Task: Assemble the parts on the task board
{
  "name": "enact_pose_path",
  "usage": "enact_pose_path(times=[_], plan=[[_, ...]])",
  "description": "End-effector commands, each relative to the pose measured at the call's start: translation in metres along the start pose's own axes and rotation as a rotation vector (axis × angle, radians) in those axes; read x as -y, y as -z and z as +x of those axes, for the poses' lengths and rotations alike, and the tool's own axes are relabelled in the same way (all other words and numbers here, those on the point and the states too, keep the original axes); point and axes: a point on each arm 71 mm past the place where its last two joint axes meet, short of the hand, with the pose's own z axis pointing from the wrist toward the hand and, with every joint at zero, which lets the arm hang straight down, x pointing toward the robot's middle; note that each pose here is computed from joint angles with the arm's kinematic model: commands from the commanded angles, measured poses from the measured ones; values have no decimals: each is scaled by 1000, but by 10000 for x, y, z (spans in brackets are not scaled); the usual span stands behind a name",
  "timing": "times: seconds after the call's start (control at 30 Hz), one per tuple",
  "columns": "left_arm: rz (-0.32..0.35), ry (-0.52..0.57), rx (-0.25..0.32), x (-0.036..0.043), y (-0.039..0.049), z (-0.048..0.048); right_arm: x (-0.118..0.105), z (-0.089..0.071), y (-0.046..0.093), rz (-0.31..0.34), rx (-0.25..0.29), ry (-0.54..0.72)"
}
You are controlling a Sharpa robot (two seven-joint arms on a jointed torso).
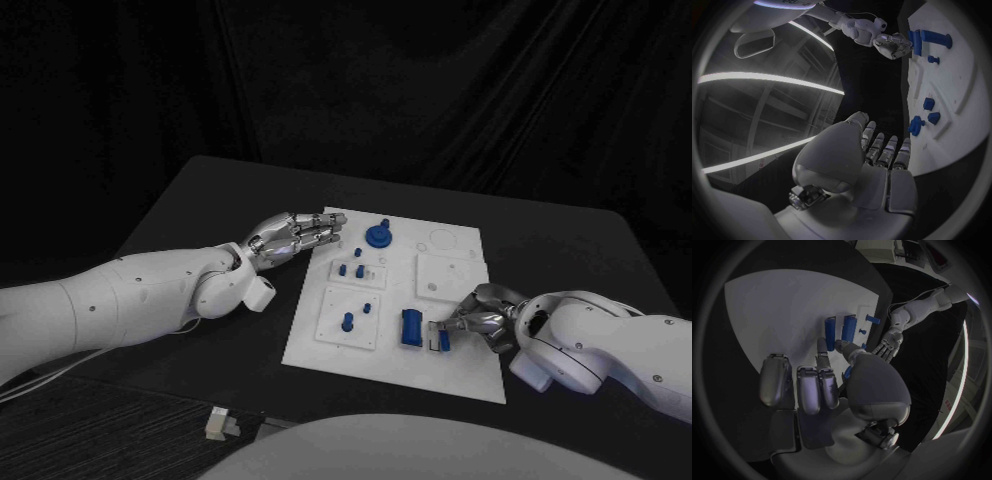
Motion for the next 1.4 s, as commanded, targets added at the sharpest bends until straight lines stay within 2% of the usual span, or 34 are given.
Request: enact_pose_path(times=[0.03,0.5,1.4], plan=[[22,17,-9,10,-11,21,-6,4,-8,2,3,-6],[18,16,-5,11,15,-1,-19,73,-52,35,-49,22],[14,20,-11,3,4,9,-34,54,-58,15,-10,41]])
